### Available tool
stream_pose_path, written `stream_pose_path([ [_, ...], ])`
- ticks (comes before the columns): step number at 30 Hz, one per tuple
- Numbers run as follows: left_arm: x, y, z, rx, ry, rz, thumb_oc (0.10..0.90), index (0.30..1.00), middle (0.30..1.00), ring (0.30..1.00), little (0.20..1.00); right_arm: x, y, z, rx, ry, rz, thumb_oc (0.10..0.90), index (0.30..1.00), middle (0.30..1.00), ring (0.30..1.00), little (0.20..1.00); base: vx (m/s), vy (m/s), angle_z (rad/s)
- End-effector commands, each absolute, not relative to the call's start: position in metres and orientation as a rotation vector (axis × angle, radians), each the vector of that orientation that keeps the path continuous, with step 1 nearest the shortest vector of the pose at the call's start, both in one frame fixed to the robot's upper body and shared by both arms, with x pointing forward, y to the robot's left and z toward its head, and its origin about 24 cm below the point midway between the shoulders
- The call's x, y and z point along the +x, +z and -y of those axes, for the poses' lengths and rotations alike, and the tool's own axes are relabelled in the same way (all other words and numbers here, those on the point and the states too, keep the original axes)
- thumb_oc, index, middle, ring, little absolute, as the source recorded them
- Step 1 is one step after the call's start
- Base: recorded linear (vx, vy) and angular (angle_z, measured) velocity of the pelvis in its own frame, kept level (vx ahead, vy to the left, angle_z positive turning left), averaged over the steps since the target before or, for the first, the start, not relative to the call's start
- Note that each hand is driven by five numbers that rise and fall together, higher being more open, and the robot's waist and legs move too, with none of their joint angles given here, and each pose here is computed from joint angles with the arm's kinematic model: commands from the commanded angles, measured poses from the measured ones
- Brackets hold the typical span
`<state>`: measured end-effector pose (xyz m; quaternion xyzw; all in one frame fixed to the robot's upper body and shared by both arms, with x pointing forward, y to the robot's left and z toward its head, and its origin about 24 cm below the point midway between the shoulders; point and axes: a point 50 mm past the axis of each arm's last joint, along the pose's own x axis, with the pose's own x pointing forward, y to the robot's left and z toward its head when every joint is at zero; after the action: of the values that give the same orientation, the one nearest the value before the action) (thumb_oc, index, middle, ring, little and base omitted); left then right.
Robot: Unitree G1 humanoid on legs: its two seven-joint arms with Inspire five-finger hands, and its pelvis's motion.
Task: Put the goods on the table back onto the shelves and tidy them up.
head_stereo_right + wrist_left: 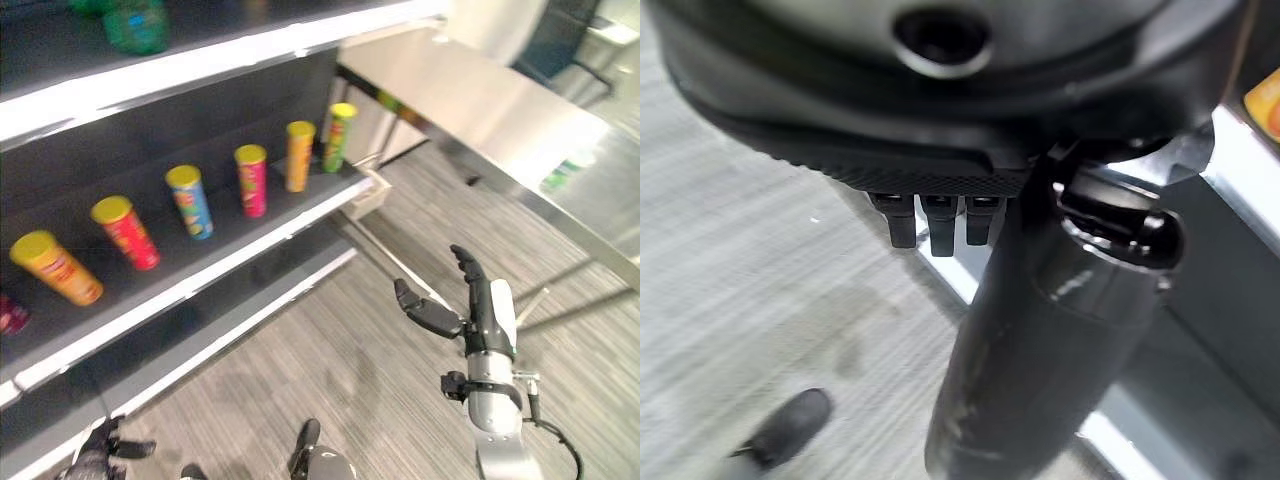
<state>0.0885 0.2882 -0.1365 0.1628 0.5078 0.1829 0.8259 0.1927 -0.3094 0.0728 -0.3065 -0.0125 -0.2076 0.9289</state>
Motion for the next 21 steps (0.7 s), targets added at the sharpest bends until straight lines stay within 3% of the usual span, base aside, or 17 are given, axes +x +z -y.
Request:
stream_pose_path([
  [1, 0.12, -0.121, -0.297, 0.437, 0.322, -0.963, 0.8, 0.9, 0.9, 0.9, 0.9, 0.195, 0.139, 0.325, -0.64, -0.564, 0.337, 0.8, 0.9, 0.9, 0.9, 0.9, 0.19, -0.282, -0.39],
  [11, 0.13, -0.123, -0.282, 0.396, 0.284, -0.932, 0.8, 0.9, 0.9, 0.9, 0.9, 0.208, 0.156, 0.314, -0.655, -0.473, 0.403, 0.8, 0.9, 0.9, 0.9, 0.9, 0.09, -0.1, -1.07],
  [21, 0.14, -0.132, -0.254, 0.353, 0.202, -0.938, 0.8, 0.9, 0.9, 0.9, 0.9, 0.222, 0.185, 0.302, -0.676, -0.441, 0.541, 0.8, 0.9, 0.9, 0.9, 0.9, 0.14, 0.037, -0.33],
])
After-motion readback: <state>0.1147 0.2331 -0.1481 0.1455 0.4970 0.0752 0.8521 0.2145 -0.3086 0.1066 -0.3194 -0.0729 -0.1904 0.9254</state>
